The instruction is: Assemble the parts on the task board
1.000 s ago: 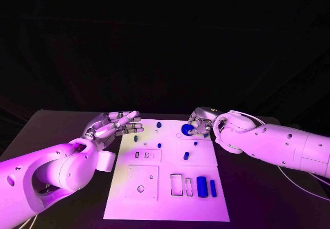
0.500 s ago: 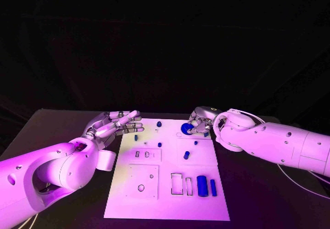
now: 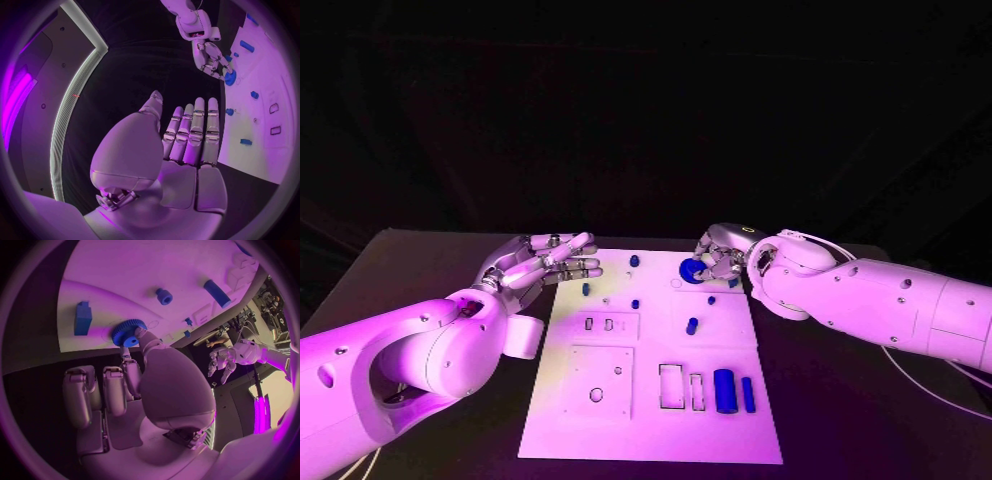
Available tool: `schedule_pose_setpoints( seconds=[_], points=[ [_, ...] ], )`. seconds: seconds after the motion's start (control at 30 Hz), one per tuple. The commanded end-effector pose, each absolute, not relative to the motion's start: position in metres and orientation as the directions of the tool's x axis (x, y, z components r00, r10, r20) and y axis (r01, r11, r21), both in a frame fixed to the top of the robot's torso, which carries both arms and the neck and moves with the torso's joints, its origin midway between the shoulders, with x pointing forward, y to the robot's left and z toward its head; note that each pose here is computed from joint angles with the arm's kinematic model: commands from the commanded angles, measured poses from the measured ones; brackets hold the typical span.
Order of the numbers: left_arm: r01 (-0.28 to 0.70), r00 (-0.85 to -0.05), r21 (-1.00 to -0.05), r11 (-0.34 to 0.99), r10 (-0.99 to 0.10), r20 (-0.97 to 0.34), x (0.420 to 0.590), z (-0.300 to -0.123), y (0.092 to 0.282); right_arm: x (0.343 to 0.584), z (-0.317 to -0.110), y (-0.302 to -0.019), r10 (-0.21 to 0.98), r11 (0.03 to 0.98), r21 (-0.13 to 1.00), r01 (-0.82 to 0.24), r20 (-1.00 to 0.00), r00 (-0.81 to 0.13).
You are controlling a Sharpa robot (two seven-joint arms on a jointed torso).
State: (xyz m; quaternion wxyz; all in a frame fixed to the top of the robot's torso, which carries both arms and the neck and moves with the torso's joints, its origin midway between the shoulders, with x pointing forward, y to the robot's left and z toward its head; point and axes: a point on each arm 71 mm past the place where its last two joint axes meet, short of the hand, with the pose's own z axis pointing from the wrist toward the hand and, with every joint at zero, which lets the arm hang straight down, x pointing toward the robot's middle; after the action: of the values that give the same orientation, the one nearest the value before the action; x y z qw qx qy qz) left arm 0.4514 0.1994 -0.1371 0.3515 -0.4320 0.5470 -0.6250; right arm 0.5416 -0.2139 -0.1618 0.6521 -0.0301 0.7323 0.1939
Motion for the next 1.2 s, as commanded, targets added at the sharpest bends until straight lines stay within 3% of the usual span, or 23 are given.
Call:
schedule_pose_setpoints(
  seconds=[0.03,0.33,0.57,1.2],
  points=[
    [-0.035,-0.398,-0.986,-0.163,-0.903,0.163,0.451,-0.136,0.197,0.539,-0.158,-0.211,0.238,0.911,0.254,-0.324,-0.967,-0.091],
    [-0.041,-0.400,-0.986,-0.161,-0.902,0.164,0.452,-0.137,0.197,0.527,-0.150,-0.192,0.277,0.889,0.274,-0.366,-0.960,-0.045],
    [-0.043,-0.395,-0.987,-0.158,-0.904,0.162,0.452,-0.137,0.197,0.520,-0.146,-0.162,0.278,0.864,0.265,-0.428,-0.960,-0.033],
    [-0.043,-0.397,-0.986,-0.159,-0.903,0.163,0.453,-0.137,0.195,0.528,-0.157,-0.112,0.263,0.850,0.269,-0.453,-0.962,-0.076]
  ],
)
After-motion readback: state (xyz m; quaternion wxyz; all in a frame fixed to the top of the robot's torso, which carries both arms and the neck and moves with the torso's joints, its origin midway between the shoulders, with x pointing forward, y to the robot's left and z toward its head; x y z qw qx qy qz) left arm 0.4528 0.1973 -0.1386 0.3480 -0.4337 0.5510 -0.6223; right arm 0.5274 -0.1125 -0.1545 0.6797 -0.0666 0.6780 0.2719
